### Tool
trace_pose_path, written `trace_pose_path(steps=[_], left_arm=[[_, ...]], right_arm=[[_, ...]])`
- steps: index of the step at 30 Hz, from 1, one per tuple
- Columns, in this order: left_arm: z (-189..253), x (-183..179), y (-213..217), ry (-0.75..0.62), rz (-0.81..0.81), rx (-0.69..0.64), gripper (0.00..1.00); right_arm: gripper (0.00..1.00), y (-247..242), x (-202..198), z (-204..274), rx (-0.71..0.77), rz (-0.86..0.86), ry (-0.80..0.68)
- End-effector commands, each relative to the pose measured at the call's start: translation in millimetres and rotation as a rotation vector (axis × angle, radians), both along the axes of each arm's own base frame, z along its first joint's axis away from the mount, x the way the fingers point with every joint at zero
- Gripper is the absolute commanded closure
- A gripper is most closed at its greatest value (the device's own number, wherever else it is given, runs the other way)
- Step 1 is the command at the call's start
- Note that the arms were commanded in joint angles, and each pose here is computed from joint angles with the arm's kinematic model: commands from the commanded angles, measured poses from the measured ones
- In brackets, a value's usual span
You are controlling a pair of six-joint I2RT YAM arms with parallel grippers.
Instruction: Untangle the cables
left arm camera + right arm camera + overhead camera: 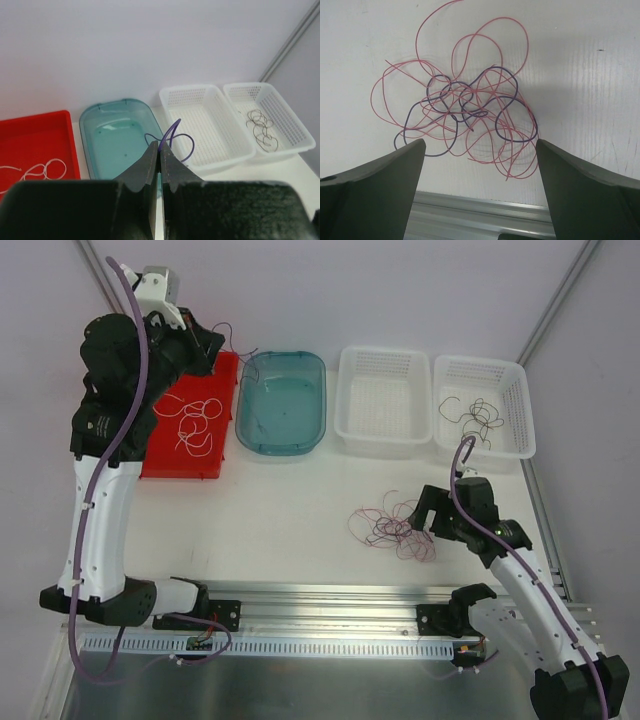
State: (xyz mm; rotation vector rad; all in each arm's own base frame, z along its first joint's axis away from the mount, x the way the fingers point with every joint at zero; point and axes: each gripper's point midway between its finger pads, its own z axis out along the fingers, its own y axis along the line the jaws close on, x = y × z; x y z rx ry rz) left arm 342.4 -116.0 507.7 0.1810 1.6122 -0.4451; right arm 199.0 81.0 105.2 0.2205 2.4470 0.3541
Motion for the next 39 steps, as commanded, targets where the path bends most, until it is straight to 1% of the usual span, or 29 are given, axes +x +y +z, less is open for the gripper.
trace_pose_path(steps=[1,2,3,5,6,7,9,11,16,19,24,27,32,34,35,36,37,39], left_arm=[[37,19,10,-0.123,0.072,0.009,1.00],[38,25,12,-0.127,0.084,0.015,1.00],[31,41,13,-0.113,0.107,0.033,1.00],[42,50,15,-0.139,0.127,0.036,1.00],[35,65,12,-0.124,0.128,0.044,1.00],[44,66,10,-0.145,0.119,0.035,1.00],[39,81,1,-0.134,0.093,0.026,1.00],[45,87,-2,-0.150,0.081,0.016,1.00],[30,114,-12,-0.136,0.059,0.021,1.00],[11,132,-17,-0.105,0.052,0.034,1.00],[-36,163,-22,-0.022,0.056,0.067,1.00],[-72,183,-23,0.037,0.068,0.096,1.00],[-152,215,-25,0.170,0.090,0.135,1.00],[-178,224,-22,0.207,0.113,0.153,1.00],[-198,230,-21,0.248,0.127,0.155,1.00],[-209,232,-20,0.271,0.133,0.154,0.99],[-216,232,-19,0.291,0.140,0.146,0.90],[-227,228,-15,0.330,0.171,0.113,0.78]], right_arm=[[0.03,9,10,21,0.041,0.032,-0.055],[0.03,9,10,20,0.039,0.035,-0.052],[0.03,9,9,19,0.039,0.036,-0.049],[0.03,9,7,20,0.038,0.039,-0.051],[0.03,8,6,18,0.035,0.037,-0.044],[0.03,7,5,18,0.032,0.037,-0.045],[0.03,5,3,19,0.023,0.037,-0.046],[0.03,4,1,18,0.018,0.037,-0.046],[0.03,3,1,19,0.013,0.041,-0.047],[0.03,4,1,19,0.013,0.043,-0.045],[0.03,4,2,17,0.009,0.047,-0.039],[0.03,5,2,16,0.012,0.053,-0.034],[0.03,7,0,15,0.017,0.065,-0.028],[0.03,7,-1,15,0.017,0.069,-0.025],[0.03,7,-2,15,0.017,0.070,-0.023],[0.03,7,-2,16,0.019,0.075,-0.028],[0.03,8,-2,17,0.019,0.077,-0.029],[0.03,7,-3,19,0.015,0.082,-0.033]])
